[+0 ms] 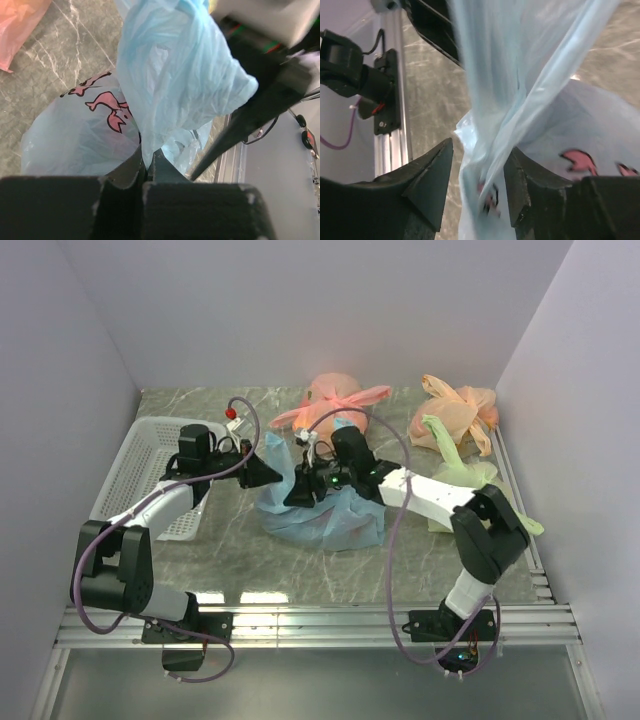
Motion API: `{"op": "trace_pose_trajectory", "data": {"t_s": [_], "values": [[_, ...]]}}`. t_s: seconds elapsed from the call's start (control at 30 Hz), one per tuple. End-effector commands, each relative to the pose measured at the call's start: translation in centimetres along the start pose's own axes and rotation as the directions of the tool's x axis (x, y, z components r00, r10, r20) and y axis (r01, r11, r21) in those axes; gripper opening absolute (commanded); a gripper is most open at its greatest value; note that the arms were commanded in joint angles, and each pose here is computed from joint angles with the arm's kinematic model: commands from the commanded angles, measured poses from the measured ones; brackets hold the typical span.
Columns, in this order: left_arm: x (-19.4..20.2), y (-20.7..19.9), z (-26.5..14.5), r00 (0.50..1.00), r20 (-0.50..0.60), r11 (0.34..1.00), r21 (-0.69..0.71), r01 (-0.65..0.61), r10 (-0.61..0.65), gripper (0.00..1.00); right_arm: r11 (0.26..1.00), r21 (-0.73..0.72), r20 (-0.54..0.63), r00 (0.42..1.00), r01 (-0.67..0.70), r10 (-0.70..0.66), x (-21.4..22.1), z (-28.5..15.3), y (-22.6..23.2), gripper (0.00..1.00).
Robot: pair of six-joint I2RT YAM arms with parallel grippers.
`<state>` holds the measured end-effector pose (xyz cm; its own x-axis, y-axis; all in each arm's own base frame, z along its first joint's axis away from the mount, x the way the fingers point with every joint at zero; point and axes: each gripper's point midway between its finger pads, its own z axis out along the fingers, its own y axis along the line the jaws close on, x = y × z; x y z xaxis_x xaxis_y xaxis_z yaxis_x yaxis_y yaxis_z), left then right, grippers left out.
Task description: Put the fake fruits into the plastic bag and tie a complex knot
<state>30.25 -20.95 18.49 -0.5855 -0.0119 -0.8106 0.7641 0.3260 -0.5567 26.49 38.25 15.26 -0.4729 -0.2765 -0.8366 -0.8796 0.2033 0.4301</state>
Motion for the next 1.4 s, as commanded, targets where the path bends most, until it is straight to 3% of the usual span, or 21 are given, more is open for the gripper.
{"op": "trace_pose_trajectory", "data": {"t_s": [0.0, 0.1, 0.17, 0.2, 0.27, 0.3, 0.43, 0.57, 0.7, 0.93, 1.03, 1.07, 1.17, 1.23, 1.27, 1.37], "values": [[-1.6, -0.9, -0.1, 0.998, 0.015, 0.998, 0.021, -0.058, 0.057, 0.01, 0.986, 0.118, 0.084, 0.989, 0.115, -0.125, -6.4, -4.0, 1.3, 0.54], [-1.6, -1.0, -0.2, 0.999, 0.014, 0.999, 0.016, -0.047, 0.047, 0.01, 0.980, 0.180, 0.109, 0.988, 0.084, -0.105, -8.7, -7.2, 2.6, 0.55], [-1.7, -1.2, -0.3, 0.999, 0.017, 0.999, 0.015, -0.048, 0.048, 0.01, 0.965, 0.258, 0.150, 0.984, 0.055, -0.096, -10.4, -9.7, 3.1, 0.61], [-1.7, -1.1, -0.3, 0.999, 0.016, 0.999, 0.012, -0.045, 0.045, 0.01, 0.949, 0.315, 0.162, 0.987, -0.032, -0.021, -10.1, -11.2, 2.2, 0.76], [-2.0, -1.1, -0.2, 0.999, 0.019, 0.999, 0.009, -0.048, 0.048, 0.01, 0.909, 0.391, 0.222, 0.973, -0.143, 0.058, -10.0, -13.9, 1.0, 0.82], [-2.1, -1.2, -0.3, 0.999, 0.017, 0.999, 0.010, -0.045, 0.045, 0.01, 0.844, 0.458, 0.270, 0.948, -0.279, 0.167, -8.8, -16.1, -1.3, 0.87], [-2.9, -1.2, -0.3, 0.998, 0.021, 0.998, 0.000, -0.065, 0.065, 0.01, 0.668, 0.574, 0.334, 0.881, -0.473, 0.336, -5.2, -19.9, -5.0, 0.89], [-3.2, -1.0, -0.1, 0.998, 0.015, 0.998, -0.009, -0.068, 0.068, 0.01, 0.633, 0.501, 0.366, 0.807, -0.590, 0.463, -2.3, -19.2, -5.8, 0.89], [-3.4, -1.0, 0.2, 0.997, 0.005, 0.997, -0.014, -0.076, 0.076, 0.01, 0.688, 0.393, 0.374, 0.790, -0.610, 0.486, -1.3, -16.8, -6.5, 0.89], [-3.1, -1.4, 0.6, 0.995, -0.017, 0.995, -0.003, -0.100, 0.100, 0.01, 0.665, 0.385, 0.400, 0.765, -0.640, 0.504, -0.7, -14.5, -10.4, 0.88], [-3.0, -1.5, 0.7, 0.994, -0.023, 0.995, -0.002, -0.104, 0.104, 0.01, 0.678, 0.348, 0.410, 0.755, -0.648, 0.511, -1.5, -13.6, -11.2, 0.79], [-3.0, -1.6, 0.7, 0.994, -0.023, 0.994, -0.001, -0.107, 0.107, 0.01, 0.676, 0.338, 0.411, 0.749, -0.655, 0.520, -1.5, -13.4, -11.4, 0.68], [-3.0, -1.6, 0.7, 0.993, -0.027, 0.993, 0.003, -0.117, 0.117, 0.01, 0.688, 0.299, 0.383, 0.744, -0.661, 0.548, -1.3, -12.4, -11.7, 0.60], [-3.1, -1.8, 0.8, 0.991, -0.029, 0.992, 0.011, -0.127, 0.127, 0.01, 0.679, 0.287, 0.372, 0.732, -0.676, 0.571, -1.0, -11.9, -12.0, 0.62], [-3.2, -1.8, 0.8, 0.991, -0.028, 0.992, 0.009, -0.128, 0.128, 0.01, 0.674, 0.275, 0.371, 0.723, -0.685, 0.583, -1.0, -11.8, -11.9, 0.69], [-3.4, -1.8, 0.9, 0.991, -0.028, 0.992, 0.012, -0.128, 0.128, 0.01, 0.628, 0.279, 0.367, 0.686, -0.726, 0.629, -0.1, -11.6, -12.3, 0.79]]}}
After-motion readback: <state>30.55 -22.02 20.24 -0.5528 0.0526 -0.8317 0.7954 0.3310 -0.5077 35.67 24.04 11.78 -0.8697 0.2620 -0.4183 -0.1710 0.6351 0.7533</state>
